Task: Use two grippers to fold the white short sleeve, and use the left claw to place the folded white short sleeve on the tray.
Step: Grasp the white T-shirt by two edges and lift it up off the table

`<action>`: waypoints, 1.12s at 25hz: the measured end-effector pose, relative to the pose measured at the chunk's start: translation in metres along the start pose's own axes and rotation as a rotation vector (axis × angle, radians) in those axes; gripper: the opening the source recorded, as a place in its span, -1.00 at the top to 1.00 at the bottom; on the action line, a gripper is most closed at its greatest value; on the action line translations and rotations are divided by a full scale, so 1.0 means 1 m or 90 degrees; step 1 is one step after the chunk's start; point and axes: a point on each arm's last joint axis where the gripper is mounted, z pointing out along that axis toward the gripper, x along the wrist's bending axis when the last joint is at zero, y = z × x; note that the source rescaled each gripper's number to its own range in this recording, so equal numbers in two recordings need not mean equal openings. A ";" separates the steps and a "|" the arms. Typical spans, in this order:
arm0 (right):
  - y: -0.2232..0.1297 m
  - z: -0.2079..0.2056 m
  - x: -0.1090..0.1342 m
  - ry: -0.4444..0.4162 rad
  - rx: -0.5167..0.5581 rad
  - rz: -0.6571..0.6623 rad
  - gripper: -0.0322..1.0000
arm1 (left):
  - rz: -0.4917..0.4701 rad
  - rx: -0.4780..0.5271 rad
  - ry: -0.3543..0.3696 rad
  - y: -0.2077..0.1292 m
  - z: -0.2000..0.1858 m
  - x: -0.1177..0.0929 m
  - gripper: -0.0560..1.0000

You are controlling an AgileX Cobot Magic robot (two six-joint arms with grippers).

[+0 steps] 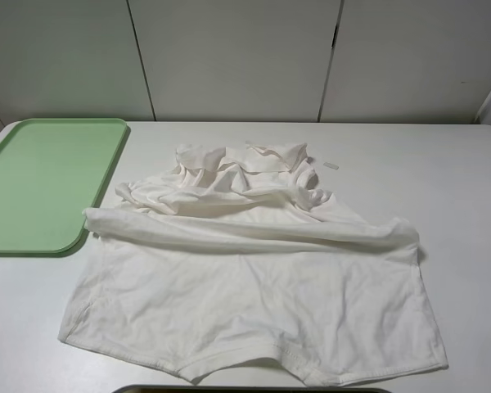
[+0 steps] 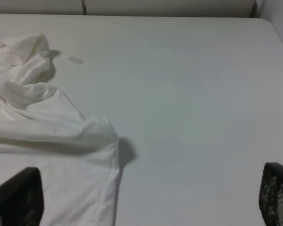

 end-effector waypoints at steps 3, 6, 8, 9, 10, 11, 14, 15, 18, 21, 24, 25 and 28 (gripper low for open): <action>0.000 0.000 0.000 0.000 0.000 0.000 -1.00 | 0.000 0.000 0.000 0.000 0.000 0.000 -1.00; 0.000 0.000 0.000 0.000 0.000 0.000 -1.00 | 0.000 0.000 0.000 0.000 0.000 0.000 -1.00; 0.000 0.000 0.000 0.000 0.000 0.000 -1.00 | 0.000 0.000 0.000 0.000 0.000 0.000 -1.00; 0.000 0.000 0.000 0.000 0.000 0.000 -1.00 | 0.000 0.000 0.000 0.000 0.000 0.000 -1.00; 0.000 0.000 0.000 0.000 0.000 0.000 -1.00 | 0.000 0.000 0.000 0.000 0.000 0.000 -1.00; 0.000 0.000 0.000 0.000 0.000 0.000 -1.00 | -0.002 0.000 0.000 0.000 0.000 0.000 -1.00; 0.000 0.000 0.000 0.000 0.000 0.000 -1.00 | -0.002 0.000 0.000 0.000 0.000 0.000 -0.98; 0.000 0.000 0.000 0.000 0.000 0.000 -1.00 | -0.002 0.000 0.000 0.000 0.000 0.000 -0.97; 0.000 0.000 0.000 0.000 0.000 0.000 -1.00 | 0.003 0.009 0.000 0.003 0.000 0.000 -0.95; 0.003 0.001 0.000 0.003 0.006 0.002 -1.00 | 0.042 0.049 -0.010 0.021 -0.002 -0.004 -0.95; 0.046 0.003 0.001 0.000 0.045 -0.024 -1.00 | 0.128 0.118 -0.028 0.061 -0.004 -0.010 -0.95; 0.057 0.005 0.001 0.001 0.055 -0.035 -1.00 | 0.147 0.131 -0.031 0.073 -0.005 -0.011 -0.95; 0.091 0.018 0.002 0.005 0.089 -0.058 -1.00 | 0.202 0.152 -0.059 0.113 0.001 -0.018 -0.95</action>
